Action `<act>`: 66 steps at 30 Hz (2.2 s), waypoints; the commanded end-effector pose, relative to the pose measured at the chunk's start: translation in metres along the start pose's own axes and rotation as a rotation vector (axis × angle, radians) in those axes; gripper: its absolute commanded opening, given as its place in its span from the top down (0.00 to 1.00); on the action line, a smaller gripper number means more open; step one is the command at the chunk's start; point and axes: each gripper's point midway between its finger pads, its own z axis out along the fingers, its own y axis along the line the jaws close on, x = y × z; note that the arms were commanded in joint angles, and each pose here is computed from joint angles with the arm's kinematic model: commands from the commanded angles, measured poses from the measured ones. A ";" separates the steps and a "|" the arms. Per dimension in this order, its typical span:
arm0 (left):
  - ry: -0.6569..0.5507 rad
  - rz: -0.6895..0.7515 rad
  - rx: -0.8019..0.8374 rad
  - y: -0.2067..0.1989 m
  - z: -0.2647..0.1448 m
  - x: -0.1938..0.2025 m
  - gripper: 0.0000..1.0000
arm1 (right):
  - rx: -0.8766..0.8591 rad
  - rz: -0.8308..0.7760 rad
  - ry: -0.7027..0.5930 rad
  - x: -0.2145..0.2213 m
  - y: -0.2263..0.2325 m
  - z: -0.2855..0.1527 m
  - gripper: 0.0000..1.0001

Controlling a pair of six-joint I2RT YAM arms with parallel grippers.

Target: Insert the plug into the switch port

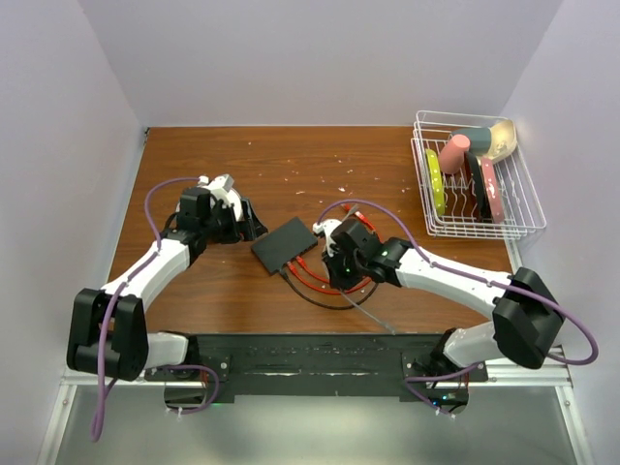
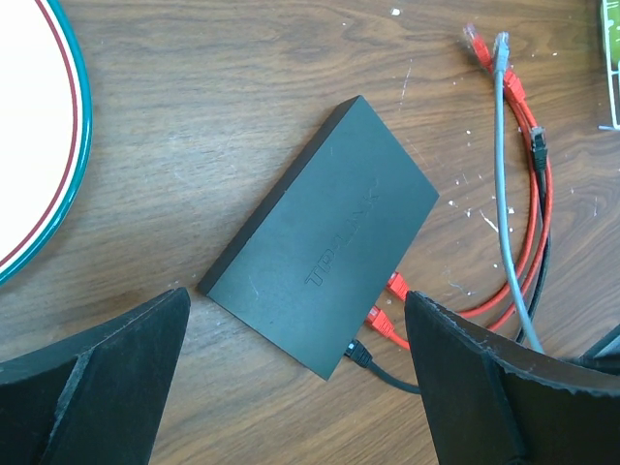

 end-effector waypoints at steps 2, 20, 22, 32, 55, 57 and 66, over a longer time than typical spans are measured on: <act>-0.023 0.006 0.025 -0.002 0.003 -0.005 0.02 | 0.033 -0.055 -0.069 -0.023 0.000 -0.010 0.60; -0.017 0.021 0.013 0.000 0.003 -0.005 0.02 | 0.490 0.376 -0.275 -0.118 -0.071 0.005 0.12; -0.015 0.022 0.015 0.000 0.003 -0.004 0.02 | 0.528 0.425 -0.259 -0.115 -0.082 0.016 0.18; -0.013 0.026 0.026 -0.001 0.003 -0.003 0.02 | 0.582 0.553 -0.185 -0.101 -0.131 0.055 0.25; -0.014 0.024 0.006 0.002 0.004 -0.003 0.02 | 0.421 0.298 -0.197 -0.150 -0.126 0.061 1.00; -0.015 0.023 0.004 0.003 0.004 -0.003 0.02 | 0.341 0.226 -0.260 -0.170 -0.112 0.039 1.00; -0.080 0.038 0.050 -0.008 -0.003 -0.013 0.02 | 0.039 -0.026 -0.350 -0.168 -0.050 -0.011 1.00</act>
